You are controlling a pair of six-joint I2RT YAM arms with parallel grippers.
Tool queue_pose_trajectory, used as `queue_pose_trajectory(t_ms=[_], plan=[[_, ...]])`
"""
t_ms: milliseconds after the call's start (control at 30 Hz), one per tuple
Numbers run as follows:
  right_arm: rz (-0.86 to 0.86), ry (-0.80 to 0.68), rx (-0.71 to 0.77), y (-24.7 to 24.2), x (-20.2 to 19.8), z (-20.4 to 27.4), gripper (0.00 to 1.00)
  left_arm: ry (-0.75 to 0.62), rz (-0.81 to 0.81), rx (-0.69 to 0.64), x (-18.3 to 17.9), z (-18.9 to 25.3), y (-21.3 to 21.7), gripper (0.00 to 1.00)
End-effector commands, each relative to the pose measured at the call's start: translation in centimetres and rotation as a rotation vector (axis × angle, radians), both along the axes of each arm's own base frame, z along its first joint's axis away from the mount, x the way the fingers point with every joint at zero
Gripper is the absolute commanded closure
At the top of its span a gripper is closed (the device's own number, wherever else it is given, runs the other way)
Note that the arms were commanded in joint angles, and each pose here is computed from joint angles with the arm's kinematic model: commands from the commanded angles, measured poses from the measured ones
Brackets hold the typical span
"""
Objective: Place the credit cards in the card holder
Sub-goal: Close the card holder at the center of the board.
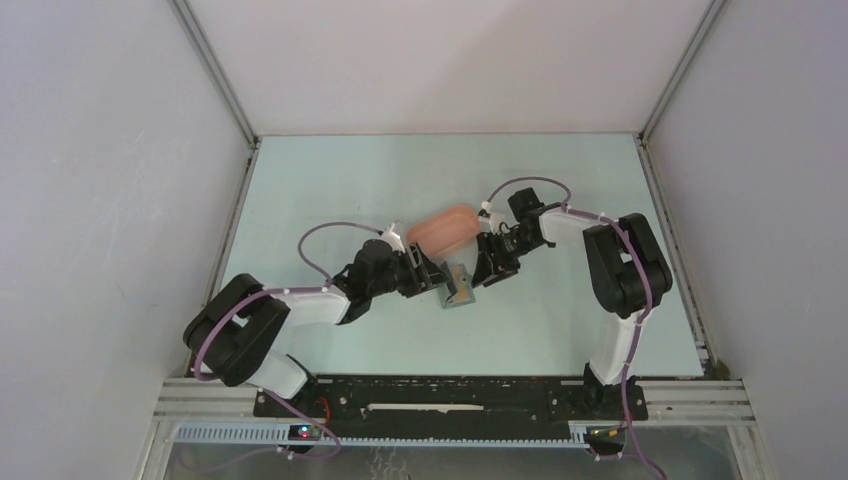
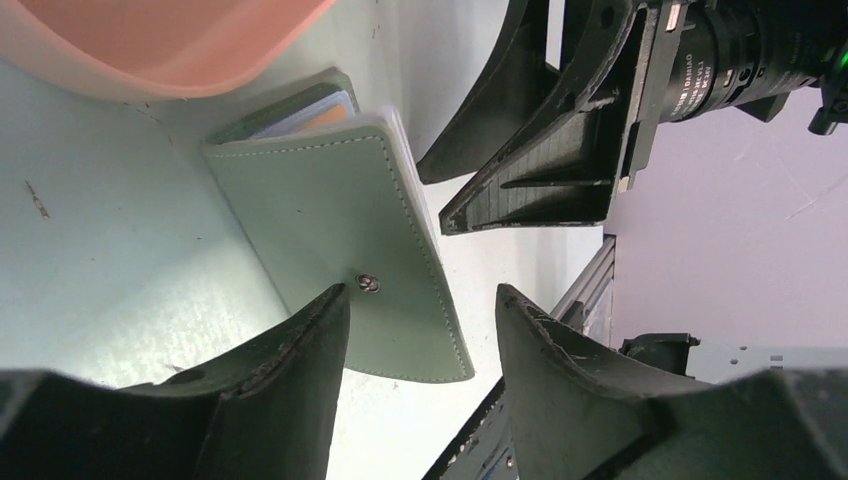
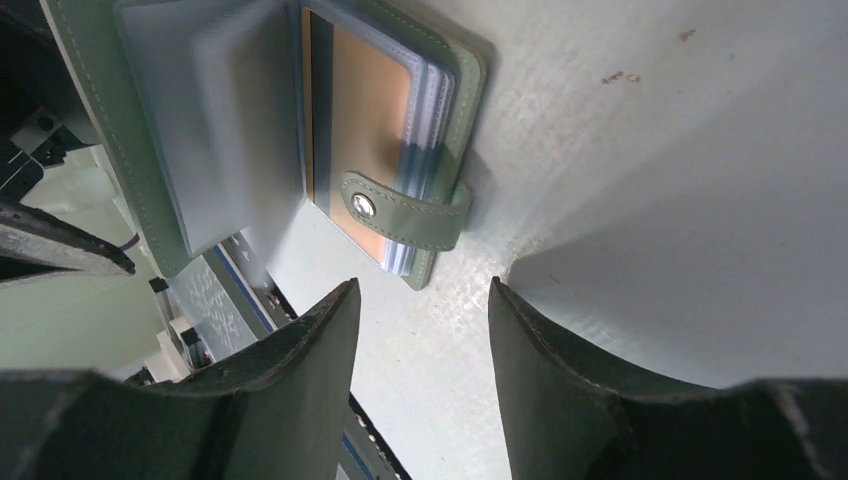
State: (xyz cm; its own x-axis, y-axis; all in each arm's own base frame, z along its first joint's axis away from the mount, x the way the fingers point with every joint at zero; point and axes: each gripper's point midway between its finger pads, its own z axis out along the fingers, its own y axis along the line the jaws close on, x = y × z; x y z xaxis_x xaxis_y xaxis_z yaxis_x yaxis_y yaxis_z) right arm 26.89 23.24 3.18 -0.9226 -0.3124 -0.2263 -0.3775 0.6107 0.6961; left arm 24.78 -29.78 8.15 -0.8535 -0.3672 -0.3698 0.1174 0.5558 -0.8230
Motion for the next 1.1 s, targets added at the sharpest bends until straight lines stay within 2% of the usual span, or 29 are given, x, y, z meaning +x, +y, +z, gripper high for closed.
queue_pose_trajectory(t_ms=[0,133,333,400,500,600,733,900,1067], plan=[[0.06,-0.059,0.063,0.2,0.1,2.1,0.4,-0.055,-0.044,-0.032,0.7,1.8,-1.5,0.4],[0.146,-0.196,0.062,0.1,0.6,3.9,0.37,-0.047,-0.042,-0.029,0.9,1.4,-1.6,0.41],[0.297,-0.544,-0.044,-0.4,2.7,6.4,0.36,-0.048,-0.045,-0.041,0.9,1.3,-1.7,0.42],[0.416,-0.671,-0.035,-0.4,2.7,7.0,0.37,-0.051,-0.048,-0.044,0.9,1.3,-1.8,0.42],[0.711,-0.947,0.085,0.0,1.7,7.7,0.39,-0.056,-0.045,-0.037,0.8,1.2,-1.6,0.43],[0.912,-1.098,0.126,0.1,1.0,7.0,0.36,-0.05,-0.035,-0.013,0.5,0.6,-1.0,0.47],[1.041,-1.154,0.06,0.7,1.7,5.0,0.35,-0.041,-0.03,0.013,0.4,-0.2,-0.6,0.48],[1.091,-1.172,0.011,1.8,2.7,3.0,0.36,-0.043,-0.029,0.018,0.2,-0.3,-0.4,0.48],[1.142,-1.124,-0.012,2.6,2.7,1.3,0.38,-0.043,-0.026,0.026,-0.1,-0.5,-0.1,0.48]])
